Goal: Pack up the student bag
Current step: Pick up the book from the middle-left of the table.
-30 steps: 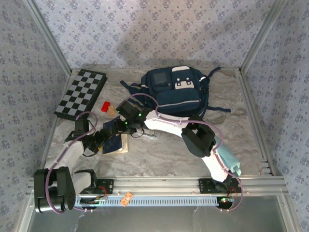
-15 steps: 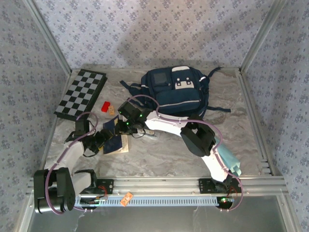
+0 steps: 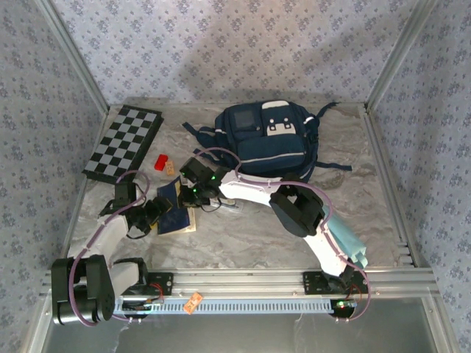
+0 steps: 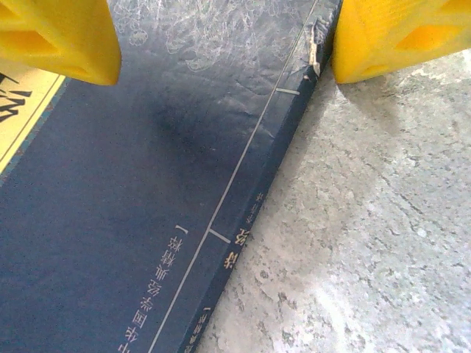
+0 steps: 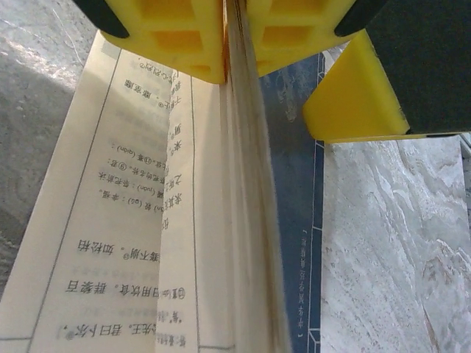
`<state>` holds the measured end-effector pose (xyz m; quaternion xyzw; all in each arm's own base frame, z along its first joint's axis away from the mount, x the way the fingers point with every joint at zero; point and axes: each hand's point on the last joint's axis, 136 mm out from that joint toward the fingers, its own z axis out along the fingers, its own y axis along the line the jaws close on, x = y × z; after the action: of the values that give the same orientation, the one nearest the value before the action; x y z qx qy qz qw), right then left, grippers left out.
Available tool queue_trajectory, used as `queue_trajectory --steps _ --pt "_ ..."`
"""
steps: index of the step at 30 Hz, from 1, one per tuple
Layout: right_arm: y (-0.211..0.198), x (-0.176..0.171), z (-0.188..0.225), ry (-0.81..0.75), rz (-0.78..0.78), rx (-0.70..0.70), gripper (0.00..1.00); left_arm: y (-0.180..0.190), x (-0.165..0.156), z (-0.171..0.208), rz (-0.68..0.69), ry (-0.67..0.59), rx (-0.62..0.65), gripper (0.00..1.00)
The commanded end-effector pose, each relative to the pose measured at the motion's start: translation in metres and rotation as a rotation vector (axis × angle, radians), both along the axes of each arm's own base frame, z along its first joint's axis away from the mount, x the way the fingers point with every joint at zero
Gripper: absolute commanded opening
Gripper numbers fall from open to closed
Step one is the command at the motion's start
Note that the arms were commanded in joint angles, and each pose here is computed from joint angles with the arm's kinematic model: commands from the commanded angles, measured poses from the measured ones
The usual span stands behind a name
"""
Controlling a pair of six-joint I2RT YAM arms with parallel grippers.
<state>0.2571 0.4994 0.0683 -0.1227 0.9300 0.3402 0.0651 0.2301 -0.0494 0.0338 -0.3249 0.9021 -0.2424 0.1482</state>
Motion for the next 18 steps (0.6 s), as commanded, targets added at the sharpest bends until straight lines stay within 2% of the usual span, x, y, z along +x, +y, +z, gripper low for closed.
queue_trajectory --steps 1,6,9,18 --pt "0.006 -0.002 0.025 -0.031 0.039 0.057 0.08 -0.003 0.001 0.007 -0.003 -0.003 -0.012 0.76" --pt "0.009 0.0 0.067 -0.071 0.056 0.129 0.0 0.006 0.011 0.027 0.026 -0.037 -0.018 0.78" --pt "0.006 0.001 0.095 -0.093 0.059 0.182 0.0 0.012 0.018 0.046 0.051 -0.086 -0.05 0.81" --pt "-0.023 0.004 0.175 -0.145 0.09 0.339 0.0 0.021 0.04 0.1 0.094 -0.251 -0.309 0.86"
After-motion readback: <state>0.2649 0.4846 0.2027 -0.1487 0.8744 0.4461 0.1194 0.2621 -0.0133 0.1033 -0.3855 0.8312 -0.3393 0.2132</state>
